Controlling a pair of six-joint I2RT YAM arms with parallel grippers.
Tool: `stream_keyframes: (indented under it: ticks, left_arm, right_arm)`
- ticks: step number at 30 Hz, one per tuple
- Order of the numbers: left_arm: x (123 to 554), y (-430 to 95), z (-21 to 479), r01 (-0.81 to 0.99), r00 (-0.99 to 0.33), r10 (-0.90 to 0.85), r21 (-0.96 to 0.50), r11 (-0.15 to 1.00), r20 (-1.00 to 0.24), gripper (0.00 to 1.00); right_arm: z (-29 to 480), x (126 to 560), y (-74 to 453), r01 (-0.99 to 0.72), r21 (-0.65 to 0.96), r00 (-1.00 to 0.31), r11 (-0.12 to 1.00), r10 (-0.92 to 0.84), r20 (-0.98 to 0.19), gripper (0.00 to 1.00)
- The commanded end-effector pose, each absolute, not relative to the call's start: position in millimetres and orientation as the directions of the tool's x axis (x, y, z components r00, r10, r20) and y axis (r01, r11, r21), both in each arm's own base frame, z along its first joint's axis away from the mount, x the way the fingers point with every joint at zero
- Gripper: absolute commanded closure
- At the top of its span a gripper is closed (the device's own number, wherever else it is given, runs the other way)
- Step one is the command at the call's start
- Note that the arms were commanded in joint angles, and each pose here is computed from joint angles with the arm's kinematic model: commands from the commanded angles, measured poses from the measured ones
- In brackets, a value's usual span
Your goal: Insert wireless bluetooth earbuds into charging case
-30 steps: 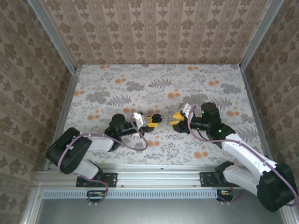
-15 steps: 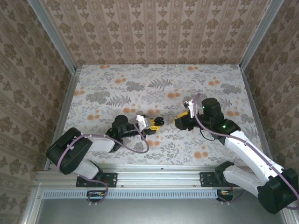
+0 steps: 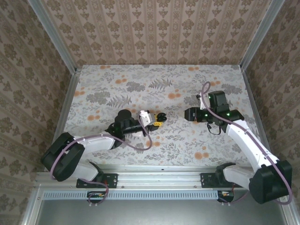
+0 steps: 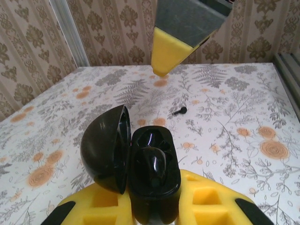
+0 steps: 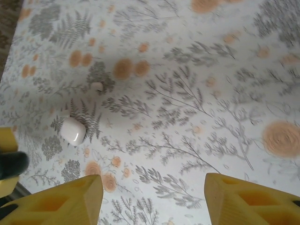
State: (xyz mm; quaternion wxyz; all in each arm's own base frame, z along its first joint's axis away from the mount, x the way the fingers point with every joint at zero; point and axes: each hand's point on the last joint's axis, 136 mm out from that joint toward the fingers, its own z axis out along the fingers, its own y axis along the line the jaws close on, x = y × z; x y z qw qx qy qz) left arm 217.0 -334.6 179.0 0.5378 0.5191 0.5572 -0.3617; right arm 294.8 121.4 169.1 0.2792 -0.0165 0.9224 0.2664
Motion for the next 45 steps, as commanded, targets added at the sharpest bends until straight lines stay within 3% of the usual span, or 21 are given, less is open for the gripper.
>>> stream_keyframes:
  ticks: [1,7,14,26,34,45]
  left_arm:
    - [219.5,-338.0,183.4,0.964,0.143,0.21,0.184,0.192,-0.967,0.93]
    - [225.3,-343.1,185.8,0.965,0.139,0.219,0.182,0.189,-0.966,0.93]
    - [235.6,-344.4,188.9,0.961,0.121,0.215,0.169,0.221,-0.969,0.93]
    - [253.5,-340.1,186.6,0.963,0.082,0.199,0.129,0.235,-0.976,0.93]
    - [266.0,-334.5,178.2,0.958,0.036,0.209,0.094,0.271,-0.977,0.93]
    - [271.9,-329.9,180.0,0.952,0.034,0.211,0.096,0.291,-0.977,0.92]
  right_arm:
    - [168.2,293.7,102.6,-0.039,0.551,-0.892,0.833,0.22,-0.396,0.39]
    - [149.5,297.4,62.4,0.15,0.572,-0.906,0.806,0.344,-0.247,0.42]
    - [101.5,296.8,7.7,0.412,0.409,-0.875,0.814,0.479,-0.074,0.43]
    - [46.4,323.5,-11.3,0.451,0.264,-0.883,0.852,0.468,-0.003,0.51]
    - [22.9,333.9,0.3,0.443,0.275,-0.893,0.853,0.448,0.05,0.51]
    - [29.7,323.1,22.9,0.355,0.242,-0.934,0.903,0.337,0.115,0.54]
